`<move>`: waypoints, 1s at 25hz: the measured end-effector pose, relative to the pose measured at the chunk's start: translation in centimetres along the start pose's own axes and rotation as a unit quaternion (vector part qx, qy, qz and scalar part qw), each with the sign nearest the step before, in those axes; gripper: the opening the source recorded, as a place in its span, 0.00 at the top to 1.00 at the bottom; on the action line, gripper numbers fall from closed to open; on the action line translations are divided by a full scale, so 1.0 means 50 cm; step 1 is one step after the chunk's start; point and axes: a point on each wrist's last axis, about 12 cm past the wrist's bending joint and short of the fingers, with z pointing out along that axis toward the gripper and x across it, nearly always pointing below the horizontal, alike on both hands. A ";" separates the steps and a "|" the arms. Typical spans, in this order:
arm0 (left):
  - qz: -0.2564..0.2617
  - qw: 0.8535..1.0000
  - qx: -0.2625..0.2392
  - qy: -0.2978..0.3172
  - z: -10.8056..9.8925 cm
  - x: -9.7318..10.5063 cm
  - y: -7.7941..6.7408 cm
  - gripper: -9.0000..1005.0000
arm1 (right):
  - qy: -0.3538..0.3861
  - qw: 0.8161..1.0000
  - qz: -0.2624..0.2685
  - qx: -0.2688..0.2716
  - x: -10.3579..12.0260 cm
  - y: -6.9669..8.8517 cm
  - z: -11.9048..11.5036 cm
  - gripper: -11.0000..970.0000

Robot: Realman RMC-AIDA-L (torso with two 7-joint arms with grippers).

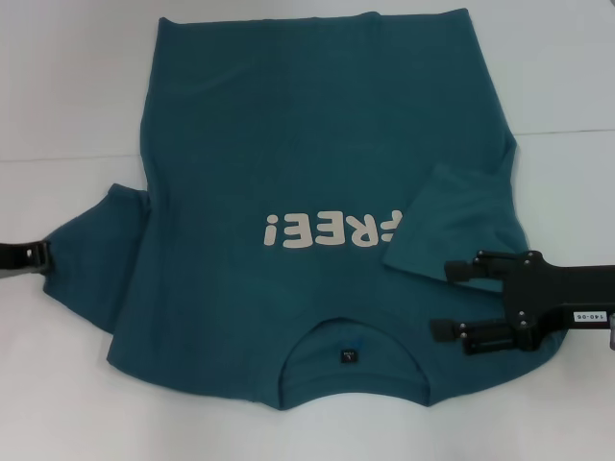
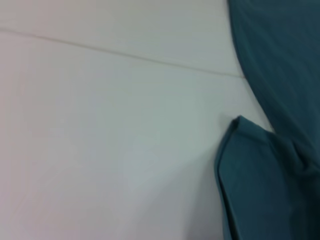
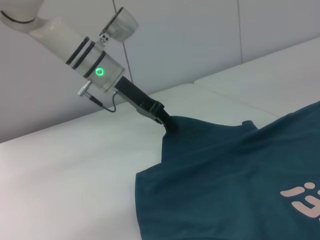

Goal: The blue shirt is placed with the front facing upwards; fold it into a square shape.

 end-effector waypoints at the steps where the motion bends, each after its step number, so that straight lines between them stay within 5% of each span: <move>1: 0.000 1.000 -0.002 -0.004 0.000 -0.002 0.001 0.96 | 0.000 1.000 0.000 0.000 0.000 0.000 0.000 0.03; 25: -0.015 0.997 -0.039 -0.058 -0.011 -0.029 0.039 0.96 | -0.002 1.000 0.008 0.004 0.006 -0.002 0.005 0.03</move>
